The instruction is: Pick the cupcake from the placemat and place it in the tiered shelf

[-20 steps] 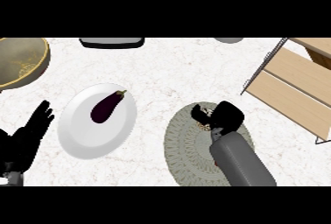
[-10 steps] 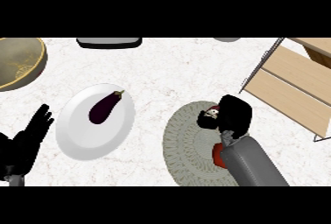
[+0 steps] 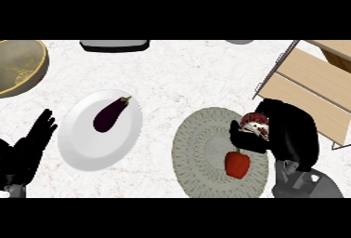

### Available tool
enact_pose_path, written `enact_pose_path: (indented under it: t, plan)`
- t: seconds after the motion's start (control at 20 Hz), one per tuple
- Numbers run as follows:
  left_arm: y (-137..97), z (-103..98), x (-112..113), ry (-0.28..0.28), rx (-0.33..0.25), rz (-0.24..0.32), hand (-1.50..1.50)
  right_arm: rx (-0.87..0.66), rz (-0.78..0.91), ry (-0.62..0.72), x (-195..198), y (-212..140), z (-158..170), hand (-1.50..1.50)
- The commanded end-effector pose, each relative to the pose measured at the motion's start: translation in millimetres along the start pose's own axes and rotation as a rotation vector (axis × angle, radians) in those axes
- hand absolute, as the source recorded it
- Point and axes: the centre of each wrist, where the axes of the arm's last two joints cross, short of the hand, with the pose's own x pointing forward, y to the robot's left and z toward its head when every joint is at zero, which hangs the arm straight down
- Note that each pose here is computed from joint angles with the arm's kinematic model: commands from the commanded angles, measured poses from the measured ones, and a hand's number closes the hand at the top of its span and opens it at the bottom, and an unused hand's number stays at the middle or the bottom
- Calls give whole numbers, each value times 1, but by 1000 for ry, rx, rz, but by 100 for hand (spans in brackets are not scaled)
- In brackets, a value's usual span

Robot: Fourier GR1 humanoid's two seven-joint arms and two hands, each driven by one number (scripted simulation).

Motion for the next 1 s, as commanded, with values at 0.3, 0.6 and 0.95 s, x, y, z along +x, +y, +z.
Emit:
enact_pose_path:
  t: [0.3, 0.6, 0.95]
  plan:
    - [2, -1, 0, 5, 8, 0, 0, -140, -377, 16, -14, -104, 67, 150]
    - [-6, -12, 10, 5, 2, 0, 0, -258, -398, 13, -21, -148, 83, 150]
    - [-7, -1, 14, 2, -26, 11, 0, -388, -395, 30, -1, -183, 74, 150]
